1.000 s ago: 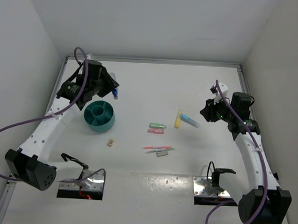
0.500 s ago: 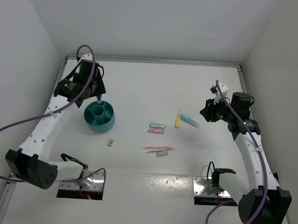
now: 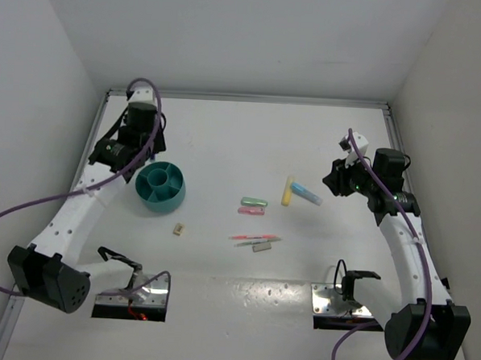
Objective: Sort the stationery into containers
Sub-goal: Place the stationery in the storage box.
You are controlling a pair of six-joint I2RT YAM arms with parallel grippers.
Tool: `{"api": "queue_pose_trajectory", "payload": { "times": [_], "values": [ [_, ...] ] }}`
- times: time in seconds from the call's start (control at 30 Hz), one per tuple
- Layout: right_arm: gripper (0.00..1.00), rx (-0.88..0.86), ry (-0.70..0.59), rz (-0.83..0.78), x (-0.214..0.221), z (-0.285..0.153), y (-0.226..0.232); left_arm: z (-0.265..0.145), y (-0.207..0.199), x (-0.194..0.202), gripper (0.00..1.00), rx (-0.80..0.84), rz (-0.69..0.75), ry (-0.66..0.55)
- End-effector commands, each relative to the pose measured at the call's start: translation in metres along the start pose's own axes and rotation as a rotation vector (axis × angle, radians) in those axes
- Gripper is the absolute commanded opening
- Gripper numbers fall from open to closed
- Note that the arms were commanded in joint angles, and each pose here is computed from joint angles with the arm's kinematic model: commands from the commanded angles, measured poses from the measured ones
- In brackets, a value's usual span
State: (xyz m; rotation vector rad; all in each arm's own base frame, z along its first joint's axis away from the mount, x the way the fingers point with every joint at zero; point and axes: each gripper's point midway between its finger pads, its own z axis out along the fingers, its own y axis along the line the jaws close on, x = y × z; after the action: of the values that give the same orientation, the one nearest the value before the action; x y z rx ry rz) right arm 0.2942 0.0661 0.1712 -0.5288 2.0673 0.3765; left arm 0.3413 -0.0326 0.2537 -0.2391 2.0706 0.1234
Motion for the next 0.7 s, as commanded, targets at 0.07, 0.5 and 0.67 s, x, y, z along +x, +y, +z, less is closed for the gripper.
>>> {"api": "queue_pose_trajectory", "payload": {
  "times": [0.07, 0.5, 0.67],
  "values": [
    [0.35, 0.003, -0.076, -0.038, -0.027, -0.006, -0.001, -0.035, -0.017, -0.043, 0.00, 0.159, -0.262, 0.137],
    [0.35, -0.003, -0.089, -0.045, -0.030, -0.011, 0.002, -0.049, -0.035, 0.023, 0.00, 0.275, -0.918, 0.488],
    [0.35, -0.012, -0.091, -0.045, -0.030, -0.011, 0.004, -0.063, -0.013, 0.025, 0.00, 0.154, -1.076, 0.473]
  ]
}}
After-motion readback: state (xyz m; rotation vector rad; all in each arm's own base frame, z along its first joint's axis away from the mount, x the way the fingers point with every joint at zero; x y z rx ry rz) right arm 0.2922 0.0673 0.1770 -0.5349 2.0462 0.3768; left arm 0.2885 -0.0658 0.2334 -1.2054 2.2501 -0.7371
